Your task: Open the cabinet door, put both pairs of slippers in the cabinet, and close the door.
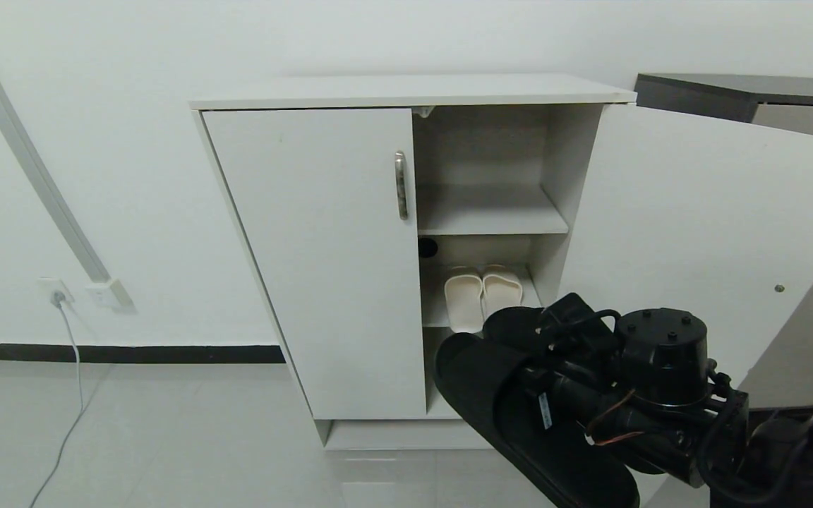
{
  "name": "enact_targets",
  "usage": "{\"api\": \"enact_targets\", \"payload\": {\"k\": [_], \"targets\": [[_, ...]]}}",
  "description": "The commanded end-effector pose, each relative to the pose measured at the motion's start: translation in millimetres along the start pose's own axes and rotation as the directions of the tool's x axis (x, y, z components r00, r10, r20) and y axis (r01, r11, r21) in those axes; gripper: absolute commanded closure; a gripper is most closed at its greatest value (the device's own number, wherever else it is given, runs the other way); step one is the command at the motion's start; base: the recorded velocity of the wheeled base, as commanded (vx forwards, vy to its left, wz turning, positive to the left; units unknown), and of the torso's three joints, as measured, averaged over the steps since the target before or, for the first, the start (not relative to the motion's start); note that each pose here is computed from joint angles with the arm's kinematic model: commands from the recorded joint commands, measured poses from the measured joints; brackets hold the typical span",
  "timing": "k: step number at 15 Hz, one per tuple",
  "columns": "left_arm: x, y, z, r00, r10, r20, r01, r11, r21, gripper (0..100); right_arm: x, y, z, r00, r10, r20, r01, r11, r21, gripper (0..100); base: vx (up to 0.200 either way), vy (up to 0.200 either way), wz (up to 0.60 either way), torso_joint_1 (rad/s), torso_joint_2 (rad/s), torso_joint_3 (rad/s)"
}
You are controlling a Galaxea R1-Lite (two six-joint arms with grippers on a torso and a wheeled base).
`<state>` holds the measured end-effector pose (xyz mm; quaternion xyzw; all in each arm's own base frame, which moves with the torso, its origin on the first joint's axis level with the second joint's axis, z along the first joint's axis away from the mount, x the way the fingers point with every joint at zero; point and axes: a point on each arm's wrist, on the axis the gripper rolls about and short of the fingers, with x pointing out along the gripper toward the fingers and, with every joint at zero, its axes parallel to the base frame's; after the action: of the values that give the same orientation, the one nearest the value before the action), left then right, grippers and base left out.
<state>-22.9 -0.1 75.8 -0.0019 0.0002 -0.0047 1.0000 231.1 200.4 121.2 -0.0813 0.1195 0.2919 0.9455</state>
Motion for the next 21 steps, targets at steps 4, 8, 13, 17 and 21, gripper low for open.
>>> {"api": "enact_targets", "payload": {"k": [4,8,13,17,21], "targets": [[0,0.0,-0.5,1.0,-0.001,-0.003,0.001,1.0,-0.001,100,0,0,0,1.0,0.0,-0.001,0.0,1.0,-0.002,100,0.0,0.0,0.0,0.0,0.0,0.0],[0,-0.1,-0.5,1.0,-0.003,-0.003,0.003,1.0,0.001,100,2,1,-4,1.0,-0.002,-0.009,0.002,1.0,-0.003,100,0.0,0.0,0.0,-0.001,0.04,0.046],[0,-0.1,-0.5,1.0,-0.003,-0.003,0.003,1.0,0.002,100,33,21,-9,0.986,-0.156,0.066,0.153,0.987,0.057,100,0.0,0.0,0.0,-0.001,0.07,0.041],[0,-0.1,-0.1,1.0,-0.003,-0.001,0.003,1.0,0.002,100,61,42,10,0.959,-0.283,0.005,0.278,0.946,0.164,100,0.0,0.0,0.0,0.0,0.0,0.0],[0,-0.1,-0.1,1.0,-0.003,-0.001,0.003,1.0,0.002,100,71,46,49,0.875,-0.476,-0.088,0.482,0.839,0.254,100,0.0,0.0,0.0,0.0,0.0,0.0]]}}
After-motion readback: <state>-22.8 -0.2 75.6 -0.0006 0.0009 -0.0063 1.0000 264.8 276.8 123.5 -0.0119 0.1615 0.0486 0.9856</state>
